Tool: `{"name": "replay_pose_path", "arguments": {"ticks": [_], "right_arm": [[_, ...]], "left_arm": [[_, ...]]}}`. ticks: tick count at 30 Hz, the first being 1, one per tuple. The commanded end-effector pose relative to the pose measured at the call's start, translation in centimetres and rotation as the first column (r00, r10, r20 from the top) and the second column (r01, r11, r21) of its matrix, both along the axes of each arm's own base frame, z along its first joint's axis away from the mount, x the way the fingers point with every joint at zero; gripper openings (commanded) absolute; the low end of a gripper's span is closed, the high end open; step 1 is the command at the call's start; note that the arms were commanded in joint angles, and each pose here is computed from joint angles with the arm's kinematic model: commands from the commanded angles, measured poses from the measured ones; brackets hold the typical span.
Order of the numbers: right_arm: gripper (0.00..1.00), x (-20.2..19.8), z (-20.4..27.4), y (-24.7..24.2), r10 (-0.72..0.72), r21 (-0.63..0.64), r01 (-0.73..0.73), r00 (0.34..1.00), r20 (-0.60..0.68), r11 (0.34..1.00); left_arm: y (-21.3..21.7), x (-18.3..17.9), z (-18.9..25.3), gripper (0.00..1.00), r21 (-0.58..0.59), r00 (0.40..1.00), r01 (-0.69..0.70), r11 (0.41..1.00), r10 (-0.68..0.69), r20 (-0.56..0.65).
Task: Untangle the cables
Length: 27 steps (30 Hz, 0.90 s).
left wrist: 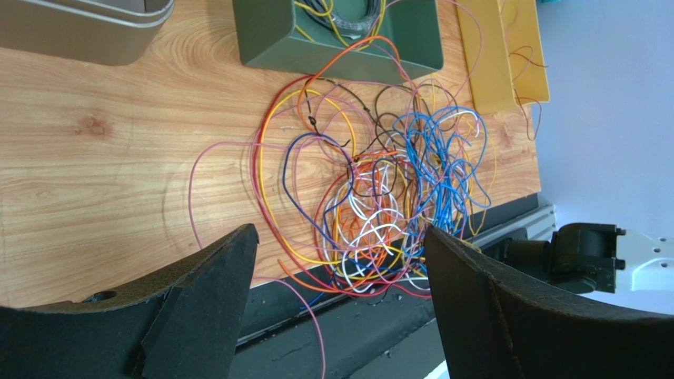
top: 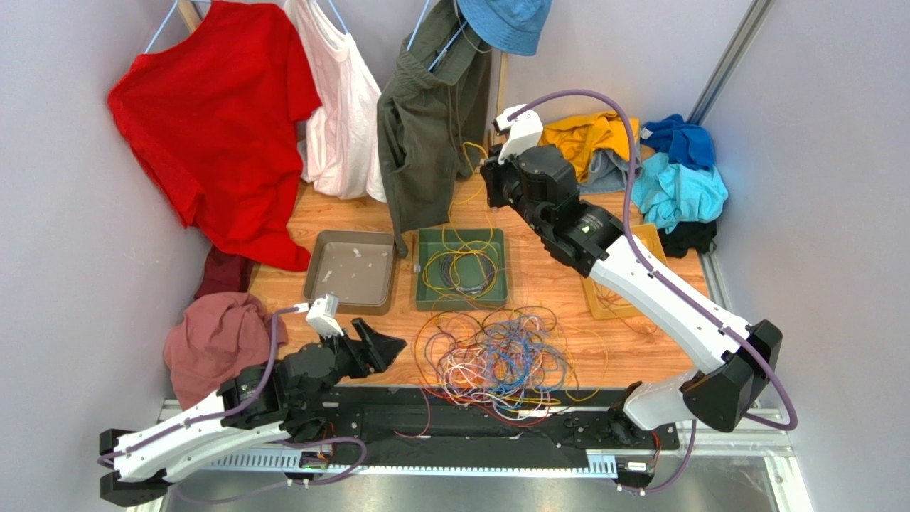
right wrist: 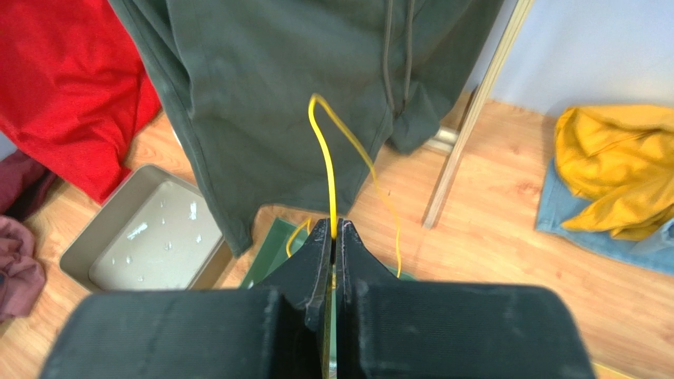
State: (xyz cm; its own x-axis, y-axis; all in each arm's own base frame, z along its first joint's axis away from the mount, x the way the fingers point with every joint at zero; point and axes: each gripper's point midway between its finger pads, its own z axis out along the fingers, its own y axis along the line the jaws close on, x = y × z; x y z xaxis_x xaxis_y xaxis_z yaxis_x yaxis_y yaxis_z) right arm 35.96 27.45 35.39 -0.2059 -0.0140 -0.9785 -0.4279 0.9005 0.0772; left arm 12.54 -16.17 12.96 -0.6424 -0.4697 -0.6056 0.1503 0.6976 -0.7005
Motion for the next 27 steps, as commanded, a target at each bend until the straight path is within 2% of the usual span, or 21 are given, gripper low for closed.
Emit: {"name": "replay_pose_path", "arguments": {"ticks": [1, 8, 12, 20, 27], "right_arm": [[0.00, -0.2, -1.5, 0.5, 0.010, 0.059, -0.009, 1.000, -0.011, 0.998], [0.00, -1.1, -9.5, 1.1, 0.034, 0.050, -0.027, 0.988, -0.150, 0.998], [0.00, -3.1, -12.8, 1.4, 0.068, 0.051, -0.058, 0.971, -0.231, 0.997], [0.00, -8.6, -12.2, 2.5, 0.138, 0.098, -0.121, 0.973, -0.186, 0.988], [0.00, -10.0, -8.9, 2.1, 0.137, 0.136, -0.122, 0.984, -0.110, 0.983]], "left_arm": [[-0.4, -0.3, -0.5, 0.86, -0.020, 1.000, 0.008, 1.000, -0.009, -0.023], [-0.7, -0.7, -1.3, 0.86, -0.020, 0.998, 0.025, 0.999, -0.026, -0.050], [-0.7, -0.7, -1.3, 0.86, -0.020, 0.999, 0.027, 0.999, -0.027, -0.046], [-1.2, -0.6, -1.6, 0.86, -0.026, 0.998, 0.033, 0.999, -0.034, -0.044], [-1.3, -0.6, -1.7, 0.86, -0.019, 0.998, 0.038, 0.999, -0.038, -0.048]]}}
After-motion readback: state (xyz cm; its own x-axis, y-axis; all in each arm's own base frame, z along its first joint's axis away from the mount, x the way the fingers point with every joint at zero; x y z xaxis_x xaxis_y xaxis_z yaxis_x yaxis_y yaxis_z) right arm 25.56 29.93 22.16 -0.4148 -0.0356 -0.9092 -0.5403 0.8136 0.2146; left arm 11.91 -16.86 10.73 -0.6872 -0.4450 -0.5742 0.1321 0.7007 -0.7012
